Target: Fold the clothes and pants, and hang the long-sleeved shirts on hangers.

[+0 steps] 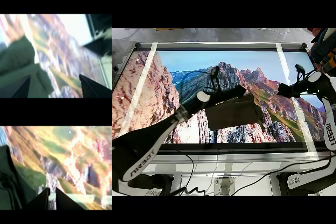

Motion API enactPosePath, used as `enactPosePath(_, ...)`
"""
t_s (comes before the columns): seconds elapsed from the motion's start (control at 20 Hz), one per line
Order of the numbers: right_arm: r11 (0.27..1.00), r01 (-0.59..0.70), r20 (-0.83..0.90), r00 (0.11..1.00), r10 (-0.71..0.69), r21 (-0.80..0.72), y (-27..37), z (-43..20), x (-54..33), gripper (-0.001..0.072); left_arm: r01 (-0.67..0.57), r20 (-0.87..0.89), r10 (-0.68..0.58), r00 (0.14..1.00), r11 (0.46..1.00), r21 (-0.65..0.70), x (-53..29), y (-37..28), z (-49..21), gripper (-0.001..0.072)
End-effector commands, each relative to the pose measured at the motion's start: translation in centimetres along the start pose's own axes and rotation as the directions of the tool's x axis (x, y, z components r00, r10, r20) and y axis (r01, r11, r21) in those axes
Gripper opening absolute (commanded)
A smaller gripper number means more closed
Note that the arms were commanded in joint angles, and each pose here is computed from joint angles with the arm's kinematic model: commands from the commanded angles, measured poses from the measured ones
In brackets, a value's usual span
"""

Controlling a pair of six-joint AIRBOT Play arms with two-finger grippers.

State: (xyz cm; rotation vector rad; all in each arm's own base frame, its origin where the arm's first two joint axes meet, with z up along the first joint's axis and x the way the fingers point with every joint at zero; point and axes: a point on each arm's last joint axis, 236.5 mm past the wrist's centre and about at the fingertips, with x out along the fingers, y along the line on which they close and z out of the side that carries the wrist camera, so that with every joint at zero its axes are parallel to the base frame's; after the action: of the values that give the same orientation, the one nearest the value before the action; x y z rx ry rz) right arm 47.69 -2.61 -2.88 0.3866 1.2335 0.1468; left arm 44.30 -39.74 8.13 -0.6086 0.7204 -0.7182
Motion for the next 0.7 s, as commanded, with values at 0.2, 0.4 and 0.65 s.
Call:
enactPosePath(0.2, 0.910, -0.403, -0.319, 0.879, 0.355, -0.095, 6.7, -7.2, 6.5, 0.0456, -0.012, 0.050, 0.007, 0.999, 0.994, 0.106, -4.0, 0.1, 4.5, 0.0714)
enactPosePath(0.4, 0.914, -0.350, -0.261, 0.920, 0.294, -0.205, 9.4, -6.2, 9.6, 0.0651, -0.014, 0.041, 0.009, 0.999, 0.993, 0.119, -4.0, 0.2, 4.3, 0.0714)
enactPosePath(0.65, 0.902, -0.300, -0.325, 0.925, 0.195, -0.311, 11.5, -8.5, 11.3, 0.0689, -0.008, 0.028, 0.005, 1.000, 0.993, 0.119, -4.0, 0.1, 4.0, 0.0714)
